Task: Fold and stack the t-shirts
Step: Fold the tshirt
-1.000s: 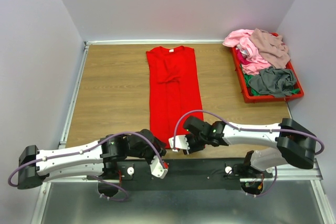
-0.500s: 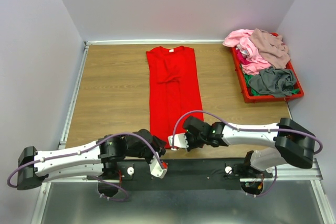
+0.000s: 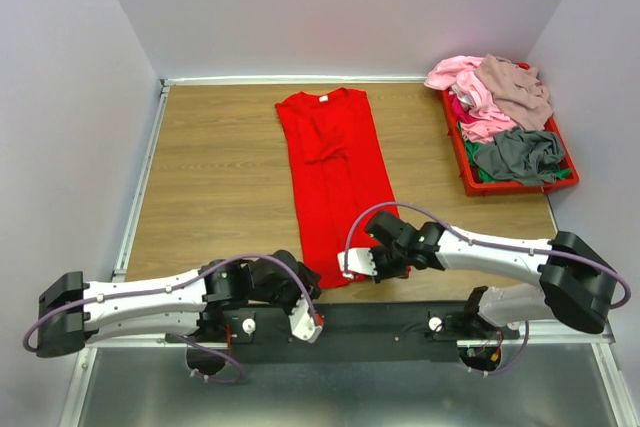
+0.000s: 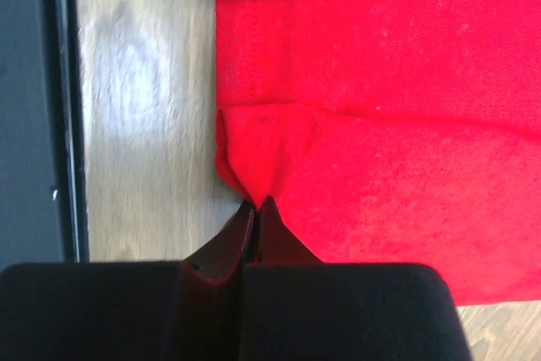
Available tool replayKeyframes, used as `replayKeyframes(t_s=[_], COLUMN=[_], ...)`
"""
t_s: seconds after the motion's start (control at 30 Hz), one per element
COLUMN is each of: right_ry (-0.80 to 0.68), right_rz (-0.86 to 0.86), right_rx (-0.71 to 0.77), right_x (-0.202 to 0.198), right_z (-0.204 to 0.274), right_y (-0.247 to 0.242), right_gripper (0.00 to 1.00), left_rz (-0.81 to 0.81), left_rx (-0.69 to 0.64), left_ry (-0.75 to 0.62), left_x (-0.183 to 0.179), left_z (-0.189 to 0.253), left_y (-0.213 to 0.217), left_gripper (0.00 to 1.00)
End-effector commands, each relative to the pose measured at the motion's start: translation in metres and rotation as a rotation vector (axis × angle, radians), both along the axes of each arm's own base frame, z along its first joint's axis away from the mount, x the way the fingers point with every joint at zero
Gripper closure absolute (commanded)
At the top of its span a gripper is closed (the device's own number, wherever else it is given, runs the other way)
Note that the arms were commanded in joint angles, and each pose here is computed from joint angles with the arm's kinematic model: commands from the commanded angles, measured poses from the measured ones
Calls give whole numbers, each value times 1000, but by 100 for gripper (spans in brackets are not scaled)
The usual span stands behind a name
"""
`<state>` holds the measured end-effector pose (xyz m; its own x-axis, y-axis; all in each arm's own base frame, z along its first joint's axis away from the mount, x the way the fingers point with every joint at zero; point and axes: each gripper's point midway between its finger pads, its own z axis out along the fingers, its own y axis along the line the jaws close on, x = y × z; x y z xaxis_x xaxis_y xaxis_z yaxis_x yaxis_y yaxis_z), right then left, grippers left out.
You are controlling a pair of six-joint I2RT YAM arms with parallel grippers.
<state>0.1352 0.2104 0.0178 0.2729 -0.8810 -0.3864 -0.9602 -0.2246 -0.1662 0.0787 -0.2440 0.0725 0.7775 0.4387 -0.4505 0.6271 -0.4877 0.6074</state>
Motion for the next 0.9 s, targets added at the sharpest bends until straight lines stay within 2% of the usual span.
replayKeyframes(t_s=[0.0, 0.23, 0.67, 0.87], right_ry=[73, 78, 60, 62], right_rz=[42, 17, -36, -46], right_rx=[-30, 10, 58, 76], right_x=[-17, -11, 2, 4], right_z=[-4, 4, 14, 18], right_y=[-16, -16, -20, -19], right_gripper=[99, 100, 100, 100], left_rz=[-8, 6, -30, 63], left_rx=[-95, -105, -63, -57], left_ry=[-12, 38, 197, 218], left_x=[3, 5, -21, -15], left_z=[13, 9, -8, -16], left_y=[-25, -46, -55, -53], left_gripper=[48, 47, 46, 45])
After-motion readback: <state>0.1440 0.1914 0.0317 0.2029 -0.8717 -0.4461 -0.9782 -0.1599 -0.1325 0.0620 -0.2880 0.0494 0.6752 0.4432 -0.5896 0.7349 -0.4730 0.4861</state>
